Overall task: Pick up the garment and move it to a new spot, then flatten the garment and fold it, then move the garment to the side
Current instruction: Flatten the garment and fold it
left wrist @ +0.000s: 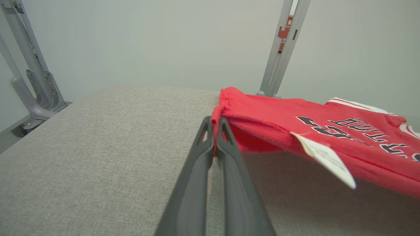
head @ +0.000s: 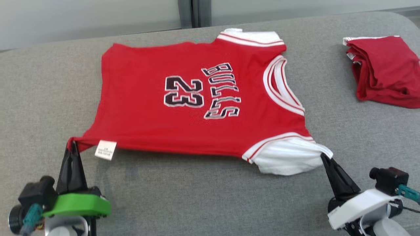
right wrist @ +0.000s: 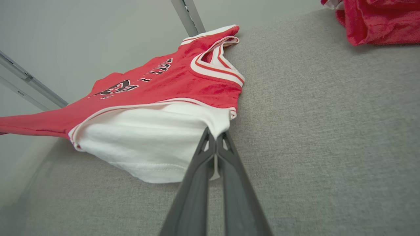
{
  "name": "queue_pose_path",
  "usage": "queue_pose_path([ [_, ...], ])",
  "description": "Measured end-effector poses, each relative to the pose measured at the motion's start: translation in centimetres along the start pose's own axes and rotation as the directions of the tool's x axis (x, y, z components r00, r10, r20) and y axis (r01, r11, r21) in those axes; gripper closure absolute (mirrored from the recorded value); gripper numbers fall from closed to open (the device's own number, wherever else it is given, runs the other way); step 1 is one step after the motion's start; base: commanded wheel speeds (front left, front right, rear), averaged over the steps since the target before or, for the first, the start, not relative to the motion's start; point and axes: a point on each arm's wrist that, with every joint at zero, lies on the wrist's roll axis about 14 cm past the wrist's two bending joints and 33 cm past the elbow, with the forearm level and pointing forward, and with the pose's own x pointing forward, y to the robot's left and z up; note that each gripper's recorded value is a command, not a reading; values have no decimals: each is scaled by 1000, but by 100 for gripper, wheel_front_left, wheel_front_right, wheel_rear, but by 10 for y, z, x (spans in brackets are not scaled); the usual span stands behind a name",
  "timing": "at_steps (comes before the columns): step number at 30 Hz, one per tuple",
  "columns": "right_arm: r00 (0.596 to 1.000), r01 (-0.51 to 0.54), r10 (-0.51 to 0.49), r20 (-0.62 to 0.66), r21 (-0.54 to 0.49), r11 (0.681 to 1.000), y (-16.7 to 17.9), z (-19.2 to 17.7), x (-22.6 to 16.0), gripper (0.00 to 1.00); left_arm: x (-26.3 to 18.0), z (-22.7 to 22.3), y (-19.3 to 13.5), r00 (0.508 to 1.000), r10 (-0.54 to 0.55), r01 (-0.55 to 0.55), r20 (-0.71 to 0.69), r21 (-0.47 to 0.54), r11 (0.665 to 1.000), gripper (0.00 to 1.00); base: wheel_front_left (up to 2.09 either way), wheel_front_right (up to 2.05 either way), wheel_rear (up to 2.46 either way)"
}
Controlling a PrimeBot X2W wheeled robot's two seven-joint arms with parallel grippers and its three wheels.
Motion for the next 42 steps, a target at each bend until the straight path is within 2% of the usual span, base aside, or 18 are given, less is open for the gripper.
queue_pose_path([
  [3,999,8,-9,-36,-2,1000,2,0,-27,100,-29,3,-1,1000,20,-20,-24,10,1000,100,0,0,0],
  [9,997,41,-40,-66,10,999,4,5,-53,100,-58,11,0,996,55,-55,-69,9,998,100,0,0,0],
  [18,994,57,-55,-96,19,998,10,12,-51,100,-57,2,-3,987,37,-34,-156,22,999,100,0,0,0],
  [24,993,40,-38,-113,21,999,10,18,-29,100,-44,-18,-5,964,12,-3,-265,32,999,100,0,0,0],
  [30,989,2,1,-146,15,1000,5,26,14,100,-17,-43,-8,922,-21,29,-388,15,999,100,0,0,0],
  [37,984,-17,24,-175,40,999,-1,19,59,100,9,-69,-7,890,-36,47,-454,12,999,100,0,0,0],
  [38,985,-18,24,-172,38,999,-2,18,63,64,11,-72,-7,890,-38,49,-455,11,999,42,0,0,0],
  [39,987,-18,25,-157,49,999,-3,19,68,0,13,-75,-8,886,-41,52,-461,10,999,0,0,0,0],
  [42,995,-28,32,-92,41,999,-4,25,78,0,16,-80,-8,891,-46,52,-451,1,999,0,0,0,0],
])
